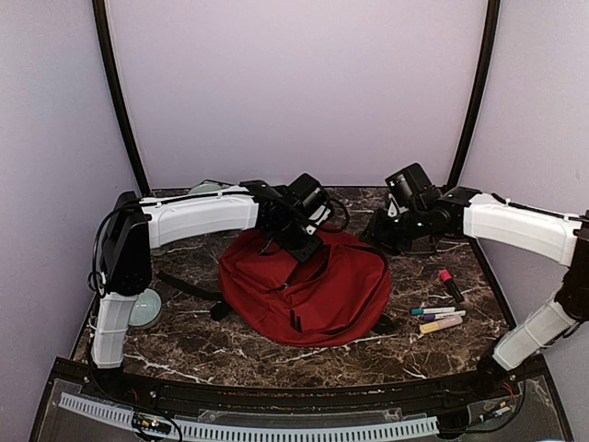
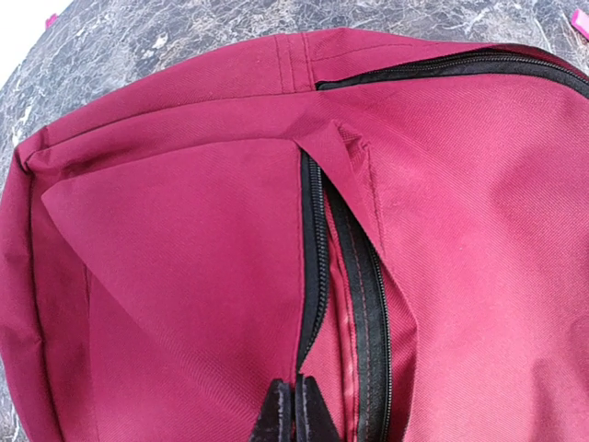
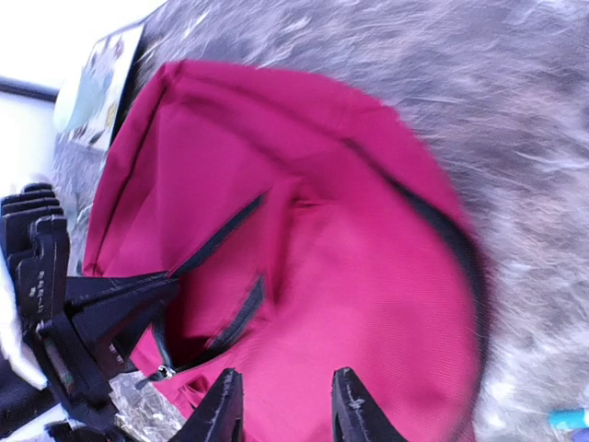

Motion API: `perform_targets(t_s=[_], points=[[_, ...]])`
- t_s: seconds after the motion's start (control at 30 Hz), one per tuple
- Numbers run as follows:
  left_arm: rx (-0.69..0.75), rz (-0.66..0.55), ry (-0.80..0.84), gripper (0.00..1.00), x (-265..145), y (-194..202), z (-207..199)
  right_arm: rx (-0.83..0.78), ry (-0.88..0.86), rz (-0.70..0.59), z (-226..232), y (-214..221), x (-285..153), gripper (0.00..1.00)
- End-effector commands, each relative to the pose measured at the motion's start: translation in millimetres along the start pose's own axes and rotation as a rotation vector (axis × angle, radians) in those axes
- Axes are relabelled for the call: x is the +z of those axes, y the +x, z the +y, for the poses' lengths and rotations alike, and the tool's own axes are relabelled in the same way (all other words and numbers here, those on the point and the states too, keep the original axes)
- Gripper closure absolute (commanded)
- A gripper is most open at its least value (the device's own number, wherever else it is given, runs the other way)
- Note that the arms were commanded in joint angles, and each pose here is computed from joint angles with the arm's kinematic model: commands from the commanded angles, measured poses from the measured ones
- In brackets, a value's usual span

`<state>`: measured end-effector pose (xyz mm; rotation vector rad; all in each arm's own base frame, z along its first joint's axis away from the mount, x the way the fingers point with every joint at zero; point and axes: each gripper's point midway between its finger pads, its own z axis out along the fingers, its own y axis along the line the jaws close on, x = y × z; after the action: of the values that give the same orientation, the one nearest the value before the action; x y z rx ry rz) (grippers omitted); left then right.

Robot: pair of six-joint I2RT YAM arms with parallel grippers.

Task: Pack the student bag
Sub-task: Adjust the pen at the corner of the board.

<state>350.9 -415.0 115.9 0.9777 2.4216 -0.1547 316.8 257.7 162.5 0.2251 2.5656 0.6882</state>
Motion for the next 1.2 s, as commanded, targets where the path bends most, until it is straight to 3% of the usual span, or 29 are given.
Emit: perform_targets(t_s=[0.0,0.07,0.4,0.57,0.77,1.17], points=[[-0.019,-0.06,0.042,1.0,-33,-17,-2,0.101,0.235,-0.066,-70,4,-30,0.53],[-0.021,-0.062,0.048,1.0,-33,-17,-3,0.134,0.279,-0.09,-90,5,-41,0.43],[-0.031,-0.055,0.064,1.0,-34,-16,-6,0.089,0.405,-0.15,-169,-10,-60,0.35],[-0.034,-0.05,0.066,1.0,-35,-14,-6,0.121,0.521,-0.119,-211,-13,-50,0.19],[-0.033,-0.047,0.07,1.0,-38,-13,-6,0.184,0.604,-0.025,-258,-8,-35,0.17],[-0.042,-0.059,0.09,1.0,-39,-17,-9,0.21,0.609,0.093,-291,4,-8,0.15]])
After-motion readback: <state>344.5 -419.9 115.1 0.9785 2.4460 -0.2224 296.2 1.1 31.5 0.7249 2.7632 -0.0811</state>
